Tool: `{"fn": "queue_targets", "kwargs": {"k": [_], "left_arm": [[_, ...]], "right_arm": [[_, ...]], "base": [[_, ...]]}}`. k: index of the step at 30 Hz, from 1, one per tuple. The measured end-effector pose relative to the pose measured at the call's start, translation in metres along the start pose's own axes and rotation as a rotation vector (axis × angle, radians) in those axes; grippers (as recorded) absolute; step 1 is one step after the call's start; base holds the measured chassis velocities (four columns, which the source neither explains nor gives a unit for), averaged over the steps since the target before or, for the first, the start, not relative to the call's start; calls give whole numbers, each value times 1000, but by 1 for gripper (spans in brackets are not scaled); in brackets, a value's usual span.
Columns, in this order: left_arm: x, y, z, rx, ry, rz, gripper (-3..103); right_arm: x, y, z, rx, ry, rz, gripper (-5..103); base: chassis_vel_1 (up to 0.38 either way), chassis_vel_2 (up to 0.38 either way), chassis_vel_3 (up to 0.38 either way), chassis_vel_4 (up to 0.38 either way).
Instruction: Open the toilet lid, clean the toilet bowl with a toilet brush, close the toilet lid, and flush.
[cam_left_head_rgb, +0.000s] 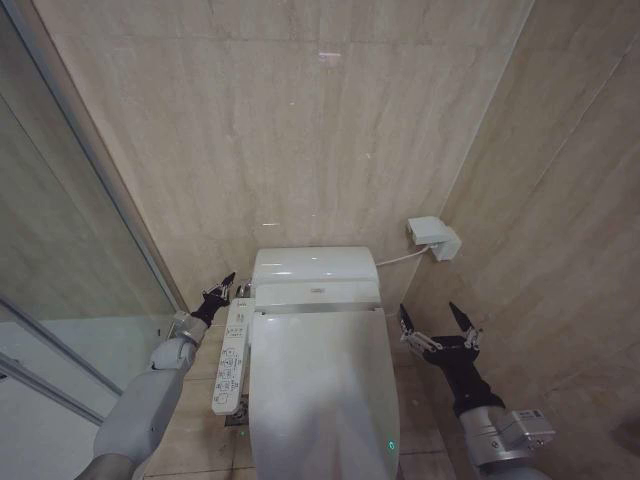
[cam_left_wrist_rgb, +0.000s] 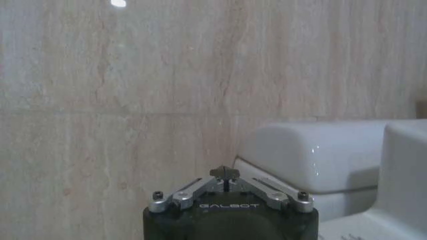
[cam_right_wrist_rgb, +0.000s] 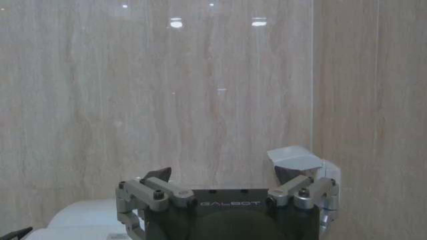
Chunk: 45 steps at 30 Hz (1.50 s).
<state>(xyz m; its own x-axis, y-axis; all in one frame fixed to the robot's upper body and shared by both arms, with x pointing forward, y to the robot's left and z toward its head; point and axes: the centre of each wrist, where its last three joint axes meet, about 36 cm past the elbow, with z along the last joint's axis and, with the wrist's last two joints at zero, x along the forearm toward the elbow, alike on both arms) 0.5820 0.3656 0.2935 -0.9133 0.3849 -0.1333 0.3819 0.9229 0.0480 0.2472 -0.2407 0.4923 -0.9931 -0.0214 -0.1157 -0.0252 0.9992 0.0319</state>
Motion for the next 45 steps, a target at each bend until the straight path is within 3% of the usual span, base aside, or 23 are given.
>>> {"fn": "queue_targets", "kwargs": {"k": [10, 19, 34, 45], "left_arm": [[15, 29, -2, -52, 40, 101, 0], [9, 34, 2, -59, 58, 194, 0], [8, 52, 7, -66, 107, 270, 0], [-4, 48, 15, -52, 114, 294, 0]], "right_arm": [[0, 0, 0, 0, 0, 0, 100], [0, 0, 0, 0, 0, 0, 100], [0, 0, 0, 0, 0, 0, 100], [0, 0, 0, 0, 0, 0, 100]], "base": [[0, 0, 0, 0], [0, 0, 0, 0], [0, 0, 0, 0], [0, 0, 0, 0]]}}
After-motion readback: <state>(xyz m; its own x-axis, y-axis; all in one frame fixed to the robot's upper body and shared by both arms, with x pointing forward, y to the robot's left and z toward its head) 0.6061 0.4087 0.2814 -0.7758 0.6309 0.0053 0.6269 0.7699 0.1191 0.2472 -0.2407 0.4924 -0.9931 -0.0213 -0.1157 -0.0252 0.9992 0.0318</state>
